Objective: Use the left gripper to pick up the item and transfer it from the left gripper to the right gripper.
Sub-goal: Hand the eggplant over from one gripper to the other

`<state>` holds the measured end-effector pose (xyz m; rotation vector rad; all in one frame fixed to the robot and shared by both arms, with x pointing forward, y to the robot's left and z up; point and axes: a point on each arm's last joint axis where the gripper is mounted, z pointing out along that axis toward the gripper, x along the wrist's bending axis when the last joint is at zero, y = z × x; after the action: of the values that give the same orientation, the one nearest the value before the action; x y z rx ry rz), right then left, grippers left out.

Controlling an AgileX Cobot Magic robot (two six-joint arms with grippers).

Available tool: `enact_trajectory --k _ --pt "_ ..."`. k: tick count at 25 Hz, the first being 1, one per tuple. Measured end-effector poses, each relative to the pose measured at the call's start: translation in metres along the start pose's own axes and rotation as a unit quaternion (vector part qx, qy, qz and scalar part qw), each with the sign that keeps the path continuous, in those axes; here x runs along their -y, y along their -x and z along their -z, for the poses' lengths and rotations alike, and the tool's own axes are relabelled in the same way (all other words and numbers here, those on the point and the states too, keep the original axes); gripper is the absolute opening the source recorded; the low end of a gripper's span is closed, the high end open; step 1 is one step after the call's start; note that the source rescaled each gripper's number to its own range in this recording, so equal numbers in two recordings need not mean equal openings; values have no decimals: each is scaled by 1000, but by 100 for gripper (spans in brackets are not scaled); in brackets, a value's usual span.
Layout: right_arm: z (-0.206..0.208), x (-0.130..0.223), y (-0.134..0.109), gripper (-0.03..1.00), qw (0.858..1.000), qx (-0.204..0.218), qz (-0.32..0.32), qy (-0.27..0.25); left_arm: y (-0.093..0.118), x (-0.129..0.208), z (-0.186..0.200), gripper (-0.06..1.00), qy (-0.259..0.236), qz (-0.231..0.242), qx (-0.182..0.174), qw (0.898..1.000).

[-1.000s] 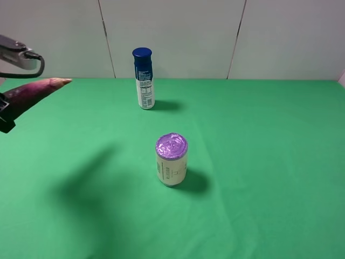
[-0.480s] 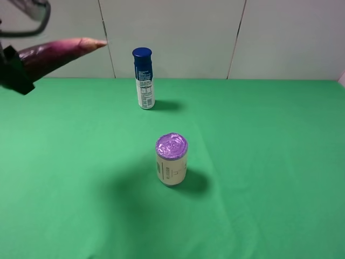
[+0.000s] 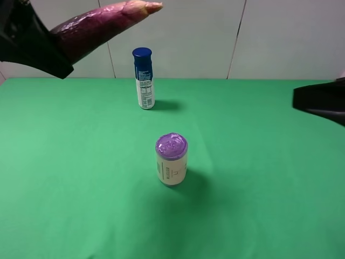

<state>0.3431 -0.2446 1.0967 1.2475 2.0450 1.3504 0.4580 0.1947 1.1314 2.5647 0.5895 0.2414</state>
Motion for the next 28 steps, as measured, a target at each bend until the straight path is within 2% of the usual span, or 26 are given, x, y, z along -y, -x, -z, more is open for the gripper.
enact_trajectory --k 7,14,21,28 --pt "-24 -6 -6 100 997 -69 24 -5 9 -2 0 0 16 -43 49 998" --pt "-27 -15 -11 100 993 -104 38 29 14 -1 -2 0 4 -65 75 995" --pt "-26 -15 -13 100 991 -119 48 33 20 -10 -36 0 -61 -119 105 985" --pt "-28 -15 -13 100 991 -119 57 31 10 -9 -64 0 -103 -114 121 981"
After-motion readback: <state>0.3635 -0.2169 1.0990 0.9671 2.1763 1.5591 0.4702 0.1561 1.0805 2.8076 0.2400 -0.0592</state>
